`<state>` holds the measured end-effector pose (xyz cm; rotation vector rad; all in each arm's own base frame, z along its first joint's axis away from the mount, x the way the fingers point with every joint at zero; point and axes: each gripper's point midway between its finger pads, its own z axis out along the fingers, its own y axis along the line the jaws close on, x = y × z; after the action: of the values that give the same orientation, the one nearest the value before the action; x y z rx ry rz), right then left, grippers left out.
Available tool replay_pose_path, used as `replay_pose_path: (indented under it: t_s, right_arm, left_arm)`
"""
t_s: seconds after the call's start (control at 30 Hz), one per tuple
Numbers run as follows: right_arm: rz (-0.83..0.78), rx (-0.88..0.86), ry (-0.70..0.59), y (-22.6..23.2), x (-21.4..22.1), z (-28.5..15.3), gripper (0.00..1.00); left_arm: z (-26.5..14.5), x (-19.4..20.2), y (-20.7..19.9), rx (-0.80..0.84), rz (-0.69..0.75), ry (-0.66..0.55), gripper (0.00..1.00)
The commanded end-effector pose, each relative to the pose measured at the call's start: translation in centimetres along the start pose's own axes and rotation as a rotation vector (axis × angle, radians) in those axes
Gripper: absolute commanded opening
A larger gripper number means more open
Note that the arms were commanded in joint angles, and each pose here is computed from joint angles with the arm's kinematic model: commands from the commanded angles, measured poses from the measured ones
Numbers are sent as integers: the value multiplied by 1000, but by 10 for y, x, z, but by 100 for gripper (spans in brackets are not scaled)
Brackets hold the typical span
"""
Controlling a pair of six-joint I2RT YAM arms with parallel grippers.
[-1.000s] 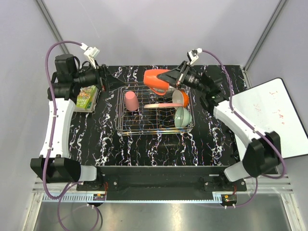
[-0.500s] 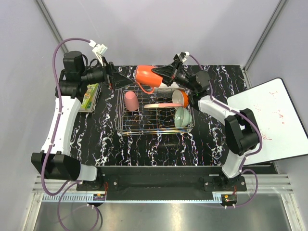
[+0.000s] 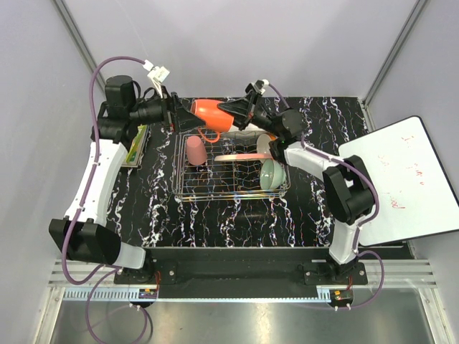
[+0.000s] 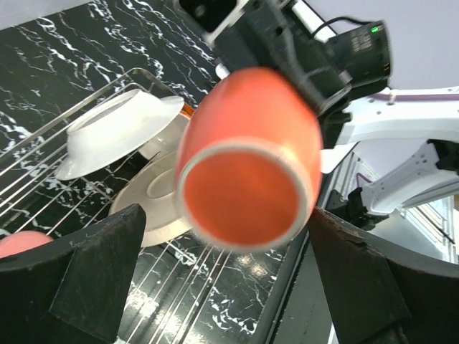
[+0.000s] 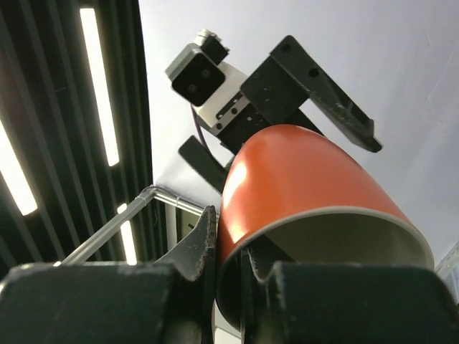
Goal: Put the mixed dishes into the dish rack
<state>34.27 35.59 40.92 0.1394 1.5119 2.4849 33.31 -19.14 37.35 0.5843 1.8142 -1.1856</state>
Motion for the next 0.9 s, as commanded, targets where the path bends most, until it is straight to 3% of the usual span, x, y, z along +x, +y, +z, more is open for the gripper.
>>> replay_pose_path:
  t_s: [0.0, 0.43, 0.6, 0.7, 0.8, 0.83, 0.87]
  right_arm:
    - [-55, -178, 45, 50, 18, 14, 0]
    - [22, -307, 67, 44, 27, 41, 0]
    - [67, -330, 69, 35, 31, 48, 0]
    - [81, -332, 64, 30, 32, 49, 0]
    - [85, -345, 56, 30, 31, 48, 0]
    - [88, -345, 56, 30, 31, 48, 0]
    - [88, -346, 60, 31, 32, 47, 0]
  left_arm:
    - [1, -24, -27, 84, 57, -46, 99]
    - [7, -19, -33, 120, 26, -34, 98]
    - [8, -19, -31, 117, 27, -35, 88]
    - [8, -19, -31, 119, 24, -35, 67]
    - [9, -16, -31, 130, 19, -29, 33]
    - [9, -16, -30, 131, 15, -27, 10]
    - [10, -15, -29, 132, 9, -24, 1]
